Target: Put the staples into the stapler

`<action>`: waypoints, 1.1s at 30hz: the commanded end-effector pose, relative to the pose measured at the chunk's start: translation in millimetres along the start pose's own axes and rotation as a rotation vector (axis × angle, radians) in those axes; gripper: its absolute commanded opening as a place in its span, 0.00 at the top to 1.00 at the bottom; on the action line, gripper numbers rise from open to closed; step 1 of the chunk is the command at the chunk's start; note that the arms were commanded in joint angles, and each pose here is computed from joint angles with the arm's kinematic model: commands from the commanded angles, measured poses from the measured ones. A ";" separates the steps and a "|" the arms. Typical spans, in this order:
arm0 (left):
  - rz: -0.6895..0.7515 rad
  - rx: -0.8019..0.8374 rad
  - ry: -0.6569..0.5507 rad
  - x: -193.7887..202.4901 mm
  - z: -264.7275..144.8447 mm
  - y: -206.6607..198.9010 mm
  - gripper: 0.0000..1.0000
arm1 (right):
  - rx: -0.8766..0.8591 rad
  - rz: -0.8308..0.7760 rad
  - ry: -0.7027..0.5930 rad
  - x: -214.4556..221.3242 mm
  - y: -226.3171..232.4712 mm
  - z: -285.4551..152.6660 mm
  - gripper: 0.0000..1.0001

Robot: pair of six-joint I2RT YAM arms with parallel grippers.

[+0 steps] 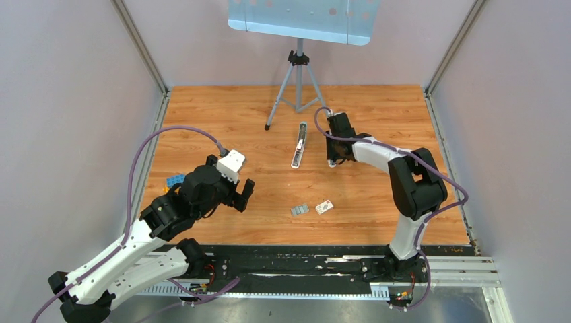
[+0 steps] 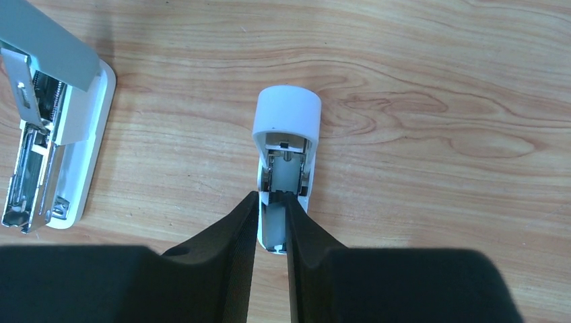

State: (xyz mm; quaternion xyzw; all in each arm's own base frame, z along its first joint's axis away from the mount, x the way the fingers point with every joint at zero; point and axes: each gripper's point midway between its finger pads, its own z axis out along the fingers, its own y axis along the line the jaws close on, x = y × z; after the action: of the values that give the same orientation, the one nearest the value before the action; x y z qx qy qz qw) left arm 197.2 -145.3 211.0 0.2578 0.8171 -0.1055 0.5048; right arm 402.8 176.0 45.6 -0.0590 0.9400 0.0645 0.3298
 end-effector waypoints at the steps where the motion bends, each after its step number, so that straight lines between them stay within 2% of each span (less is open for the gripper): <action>1: 0.016 0.011 -0.007 0.0 2.0 -1.8 0.00 | 0.034 -0.028 0.046 8.9 -0.6 3.8 0.76; 10: 0.016 0.010 -0.014 -1.0 0.7 -1.5 0.00 | 0.064 -0.060 0.063 12.3 -0.4 5.9 0.76; 23: 0.015 0.013 -0.013 -0.8 0.6 -2.0 0.00 | 0.079 -0.071 0.025 1.0 0.3 -9.0 0.86; 33: 0.013 0.015 -0.016 -1.1 -0.2 -2.3 0.00 | 0.071 -0.066 0.007 -5.3 2.4 -16.5 0.87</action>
State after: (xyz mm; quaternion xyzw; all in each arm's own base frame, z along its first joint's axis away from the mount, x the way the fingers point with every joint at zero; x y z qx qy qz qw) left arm 197.0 -145.5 211.0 0.2586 0.8169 -0.1061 0.5045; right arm 397.7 172.5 42.5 -0.0727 0.9450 0.0219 0.3181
